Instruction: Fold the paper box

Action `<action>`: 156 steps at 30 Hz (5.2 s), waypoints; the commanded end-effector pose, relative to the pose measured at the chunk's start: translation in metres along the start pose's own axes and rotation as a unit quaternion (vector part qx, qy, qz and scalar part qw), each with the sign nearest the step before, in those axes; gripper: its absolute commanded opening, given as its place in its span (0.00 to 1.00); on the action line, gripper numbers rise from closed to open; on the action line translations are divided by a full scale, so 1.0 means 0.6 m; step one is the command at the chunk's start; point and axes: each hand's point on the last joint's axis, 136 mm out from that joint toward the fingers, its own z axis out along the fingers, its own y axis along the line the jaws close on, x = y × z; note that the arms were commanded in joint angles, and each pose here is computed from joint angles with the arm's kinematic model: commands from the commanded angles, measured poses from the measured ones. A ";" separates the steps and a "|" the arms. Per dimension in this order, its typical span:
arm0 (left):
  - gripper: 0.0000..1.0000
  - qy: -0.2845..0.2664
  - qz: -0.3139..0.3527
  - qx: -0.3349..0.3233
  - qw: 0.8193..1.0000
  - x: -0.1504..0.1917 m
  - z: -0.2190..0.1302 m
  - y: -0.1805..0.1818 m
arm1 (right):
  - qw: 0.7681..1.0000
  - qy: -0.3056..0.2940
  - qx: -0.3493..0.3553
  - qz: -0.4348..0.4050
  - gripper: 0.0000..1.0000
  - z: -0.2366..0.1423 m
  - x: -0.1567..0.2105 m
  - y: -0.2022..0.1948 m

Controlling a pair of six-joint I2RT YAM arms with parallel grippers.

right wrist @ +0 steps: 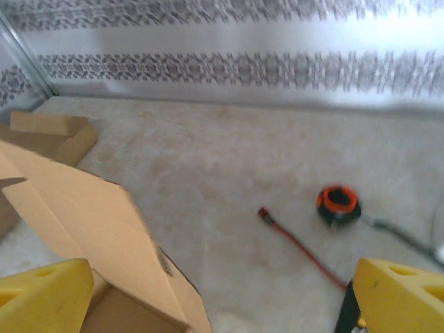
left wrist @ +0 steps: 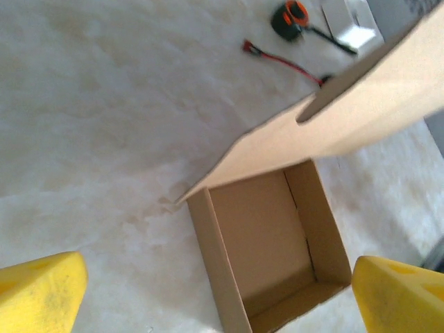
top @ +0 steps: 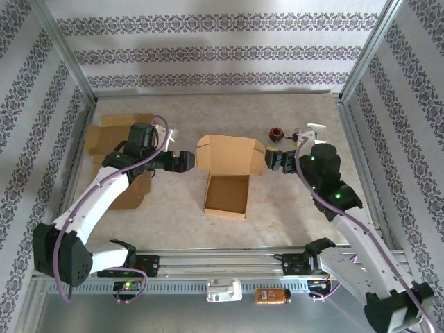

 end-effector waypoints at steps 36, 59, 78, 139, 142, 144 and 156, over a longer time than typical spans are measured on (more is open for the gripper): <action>0.31 0.021 0.201 0.025 0.979 -0.029 0.121 -0.029 | 0.989 0.110 -0.078 -0.053 0.22 0.127 0.089 0.061; 0.14 -0.130 0.004 -0.162 0.978 -0.157 0.170 0.018 | 0.998 -0.039 0.029 -0.033 0.14 0.275 -0.021 0.107; 0.23 -0.110 -0.100 -0.110 0.983 -0.037 0.193 0.013 | 0.998 -0.024 0.061 0.017 0.16 0.259 0.120 0.085; 0.46 -0.024 -0.182 -0.043 0.982 0.100 0.193 -0.023 | 0.999 -0.024 -0.039 0.007 0.69 0.078 0.153 0.099; 0.48 -0.042 -0.168 -0.039 0.984 0.096 0.170 -0.036 | 0.997 -0.039 -0.053 0.026 0.72 0.040 0.131 0.103; 0.48 -0.071 -0.156 -0.045 0.984 0.082 0.140 -0.041 | 0.996 -0.056 -0.060 0.047 0.74 0.011 0.107 0.103; 0.56 -0.138 -0.237 -0.050 0.960 -0.116 -0.022 -0.007 | 0.910 0.099 -0.017 0.403 0.69 -0.001 0.002 0.026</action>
